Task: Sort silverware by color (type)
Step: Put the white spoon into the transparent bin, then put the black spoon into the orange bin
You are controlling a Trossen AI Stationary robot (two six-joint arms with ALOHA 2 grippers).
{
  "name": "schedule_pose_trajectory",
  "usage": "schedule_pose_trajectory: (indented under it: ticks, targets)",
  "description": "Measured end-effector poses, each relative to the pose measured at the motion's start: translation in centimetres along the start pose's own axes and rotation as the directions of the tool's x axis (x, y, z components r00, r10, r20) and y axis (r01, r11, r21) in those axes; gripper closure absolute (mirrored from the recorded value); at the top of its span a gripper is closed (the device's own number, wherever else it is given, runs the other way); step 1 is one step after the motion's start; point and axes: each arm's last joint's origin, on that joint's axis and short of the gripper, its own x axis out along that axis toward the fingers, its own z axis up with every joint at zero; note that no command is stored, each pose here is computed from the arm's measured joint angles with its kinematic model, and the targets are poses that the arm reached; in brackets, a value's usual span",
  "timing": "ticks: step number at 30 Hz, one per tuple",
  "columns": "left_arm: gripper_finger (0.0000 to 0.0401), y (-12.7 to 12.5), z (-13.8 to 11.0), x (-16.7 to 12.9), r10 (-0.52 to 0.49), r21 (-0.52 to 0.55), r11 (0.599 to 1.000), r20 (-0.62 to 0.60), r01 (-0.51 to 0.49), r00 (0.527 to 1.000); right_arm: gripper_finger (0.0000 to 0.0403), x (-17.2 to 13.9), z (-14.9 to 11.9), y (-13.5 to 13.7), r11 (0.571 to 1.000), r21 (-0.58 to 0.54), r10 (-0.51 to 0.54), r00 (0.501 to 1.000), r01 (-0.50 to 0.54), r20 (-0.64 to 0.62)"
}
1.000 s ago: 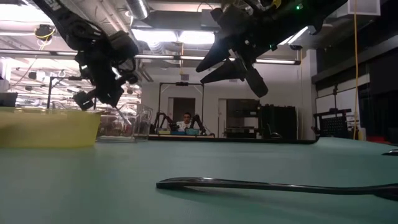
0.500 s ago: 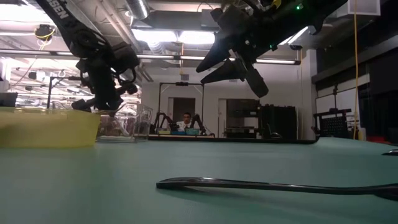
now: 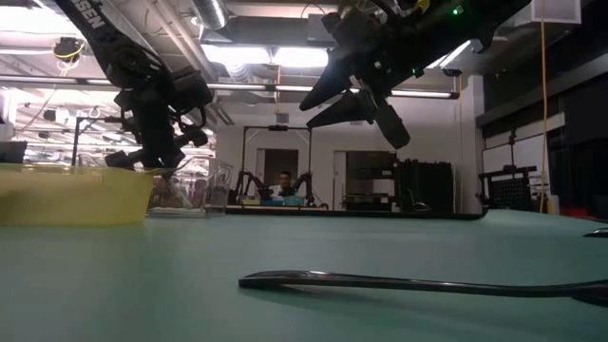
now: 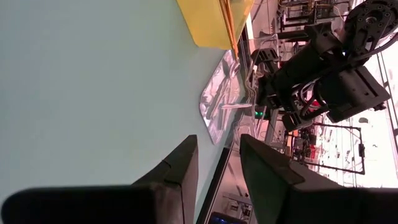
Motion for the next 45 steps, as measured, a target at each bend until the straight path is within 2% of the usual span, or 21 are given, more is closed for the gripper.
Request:
schedule_pose_trajectory:
  ticks: [9, 16, 24, 34, 41, 45]
  targets:
    - [0.0384, 0.0, 0.0, 0.0, 0.003, 0.002, 1.000, 0.000, -0.003, 1.000, 0.0288, 0.0, 0.0, 0.0, 1.000, 0.000, 0.000, 1.000, 0.000, 0.000]
    - [0.0359, 0.0, 0.0, 0.0, 0.002, 0.003, 1.000, -0.006, -0.002, 1.000, 0.0288, 0.0, 0.0, 0.0, 1.000, 0.000, 0.000, 1.000, 0.000, 0.000]
    - [0.0352, 0.0, 0.0, 0.0, 0.002, 0.014, 1.000, -0.009, -0.002, 1.000, 0.0288, 0.0, 0.0, 0.0, 1.000, 0.000, 0.000, 1.000, 0.000, 0.000]
    - [0.0305, 0.1, 0.0, 0.1, 0.004, 0.006, 1.000, -0.048, -0.003, 0.999, 0.0288, 0.0, 0.0, 0.0, 1.000, 0.000, 0.000, 1.000, 0.000, 0.000]
    - [0.0305, 0.0, -0.1, -0.2, -0.007, 0.008, 1.000, -0.051, 0.007, 0.999, 0.0288, 0.0, -0.1, 0.0, 1.000, 0.000, -0.008, 1.000, 0.008, -0.020]
    - [0.0305, -0.2, 0.2, -0.9, -0.032, 0.040, 0.999, -0.011, 0.032, 0.999, 0.0288, 0.0, -0.2, -0.1, 1.000, -0.001, -0.029, 0.997, 0.029, -0.068]
